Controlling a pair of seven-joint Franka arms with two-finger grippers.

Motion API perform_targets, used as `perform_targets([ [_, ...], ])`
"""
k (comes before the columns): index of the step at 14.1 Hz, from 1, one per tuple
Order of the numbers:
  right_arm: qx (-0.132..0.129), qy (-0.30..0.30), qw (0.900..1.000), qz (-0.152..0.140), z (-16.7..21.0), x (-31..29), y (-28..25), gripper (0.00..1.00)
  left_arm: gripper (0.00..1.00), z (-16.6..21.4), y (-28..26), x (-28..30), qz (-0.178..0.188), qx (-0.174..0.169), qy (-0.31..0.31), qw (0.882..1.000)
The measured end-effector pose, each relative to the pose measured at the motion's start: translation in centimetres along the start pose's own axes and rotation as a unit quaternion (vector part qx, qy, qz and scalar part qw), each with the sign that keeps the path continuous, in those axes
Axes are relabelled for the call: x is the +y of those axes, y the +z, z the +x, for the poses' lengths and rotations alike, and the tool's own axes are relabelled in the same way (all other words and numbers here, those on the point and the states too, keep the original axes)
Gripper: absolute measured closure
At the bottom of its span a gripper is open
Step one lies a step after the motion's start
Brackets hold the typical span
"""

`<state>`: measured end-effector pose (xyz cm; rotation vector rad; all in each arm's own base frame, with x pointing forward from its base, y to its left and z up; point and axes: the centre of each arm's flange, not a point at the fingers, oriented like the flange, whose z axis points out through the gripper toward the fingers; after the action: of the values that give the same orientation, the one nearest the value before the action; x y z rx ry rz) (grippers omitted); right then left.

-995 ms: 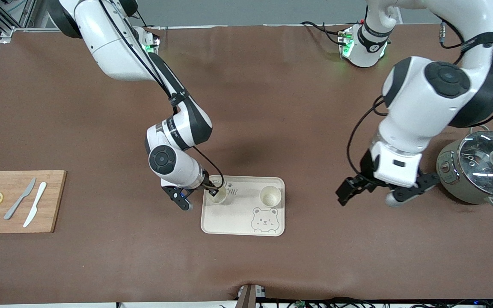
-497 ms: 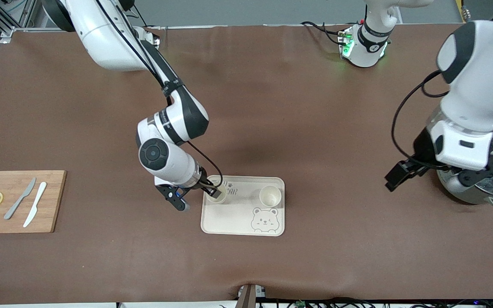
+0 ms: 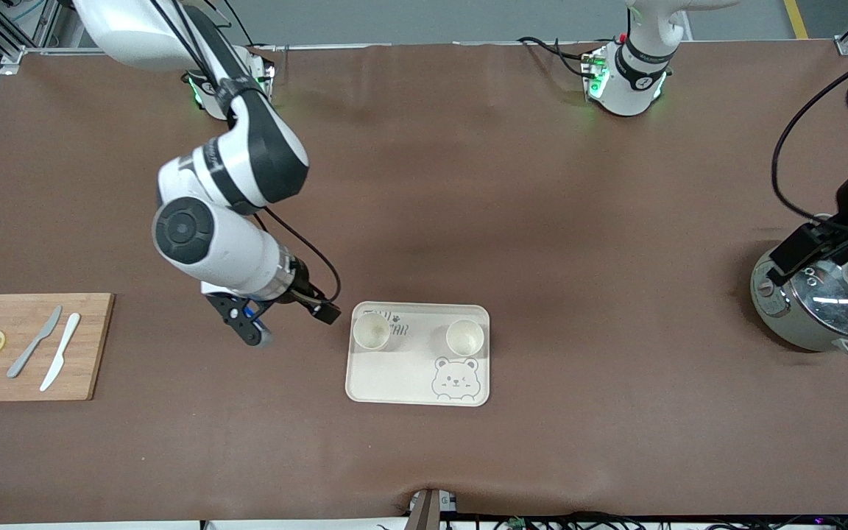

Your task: Place white IKEA cup upright on tray with both arms

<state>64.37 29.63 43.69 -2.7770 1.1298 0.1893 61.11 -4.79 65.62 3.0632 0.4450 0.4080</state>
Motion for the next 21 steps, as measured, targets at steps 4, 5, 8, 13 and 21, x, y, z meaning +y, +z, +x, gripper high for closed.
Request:
perform_targets([
  [4, -0.016, -0.058, 0.998, -0.024, 0.2, 3.5, -6.1, 0.0, 0.0, -1.8, -1.5, -2.0, 0.022, -0.048, 0.045, 0.998],
  [5, -0.02, -0.066, 0.997, -0.031, 0.8, 4.8, -7.8, 0.0, 0.0, -2.4, -1.5, -2.2, 0.028, -0.069, 0.051, 0.996],
  [8, -0.014, -0.123, 0.99, -0.06, 2.9, 9.1, -11.9, 0.0, 0.0, -3.6, -2.7, -1.8, 0.032, -0.08, 0.061, 0.994],
  [13, -0.008, -0.259, 0.963, -0.068, 7.8, 16.7, -16.0, 0.0, 0.0, -6.7, -4.5, -1.2, 0.042, -0.11, 0.09, 0.989],
  [21, 0.021, -0.357, 0.932, -0.066, 9.6, 25.0, -22.6, 0.0, 0.0, -9.7, -5.4, -2.7, 0.042, -0.115, 0.138, 0.983],
])
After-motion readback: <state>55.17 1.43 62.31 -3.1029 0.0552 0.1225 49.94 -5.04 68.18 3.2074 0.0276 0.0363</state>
